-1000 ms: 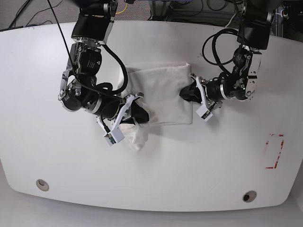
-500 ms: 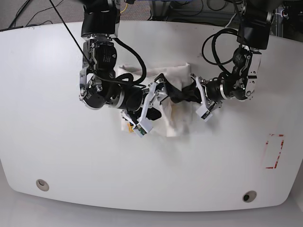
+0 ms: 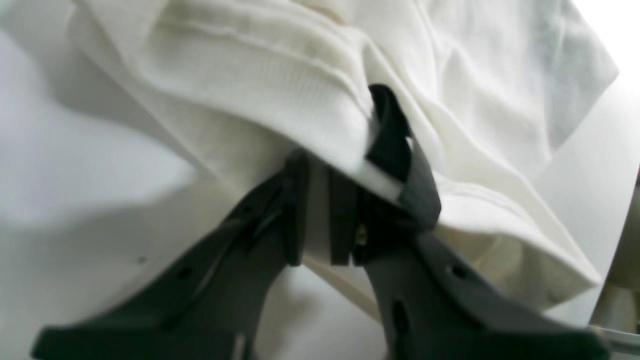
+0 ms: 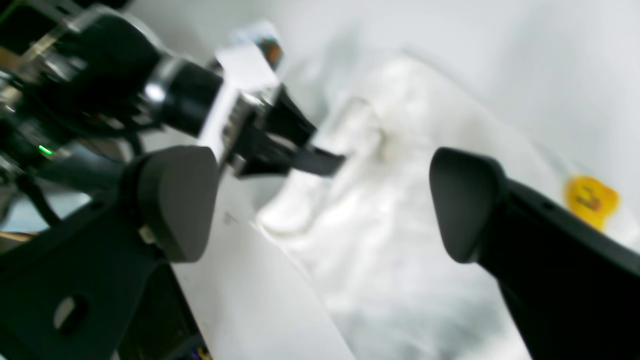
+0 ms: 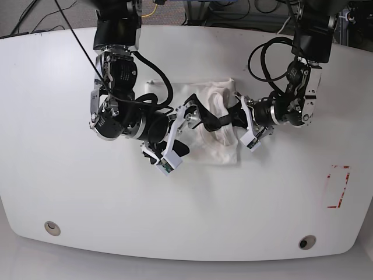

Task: Layout the t-shirt on the table in an organized manner, then fold the t-shirt properly
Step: 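Open both grippers and release the folded bundle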

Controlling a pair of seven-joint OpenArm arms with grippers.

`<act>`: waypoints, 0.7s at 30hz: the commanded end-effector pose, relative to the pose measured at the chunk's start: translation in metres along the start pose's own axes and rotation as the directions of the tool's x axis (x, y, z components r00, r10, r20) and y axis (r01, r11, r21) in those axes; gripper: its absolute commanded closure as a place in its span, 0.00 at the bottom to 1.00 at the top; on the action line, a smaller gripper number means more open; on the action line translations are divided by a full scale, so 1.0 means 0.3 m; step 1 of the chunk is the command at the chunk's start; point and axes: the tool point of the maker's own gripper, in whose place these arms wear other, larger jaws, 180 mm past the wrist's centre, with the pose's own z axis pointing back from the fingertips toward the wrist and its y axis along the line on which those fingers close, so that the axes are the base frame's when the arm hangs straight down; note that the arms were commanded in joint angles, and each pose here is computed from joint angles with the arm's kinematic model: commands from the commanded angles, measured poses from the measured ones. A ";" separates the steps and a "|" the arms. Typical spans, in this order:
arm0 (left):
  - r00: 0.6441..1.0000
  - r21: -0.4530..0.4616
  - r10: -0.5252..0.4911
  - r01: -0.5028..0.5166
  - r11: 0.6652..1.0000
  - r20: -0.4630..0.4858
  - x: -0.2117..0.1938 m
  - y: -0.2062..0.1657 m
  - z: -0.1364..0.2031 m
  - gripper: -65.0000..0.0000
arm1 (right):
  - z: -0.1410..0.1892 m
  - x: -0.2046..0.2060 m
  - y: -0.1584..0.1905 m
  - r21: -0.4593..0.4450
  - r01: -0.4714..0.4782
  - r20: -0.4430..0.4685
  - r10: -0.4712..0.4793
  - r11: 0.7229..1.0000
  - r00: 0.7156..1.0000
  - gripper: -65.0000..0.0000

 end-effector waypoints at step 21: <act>0.853 0.377 -0.255 0.074 0.923 0.456 0.513 0.144 0.530 0.87 | 0.189 0.062 -0.226 -0.189 -0.116 0.011 0.120 0.975 0.993 0.00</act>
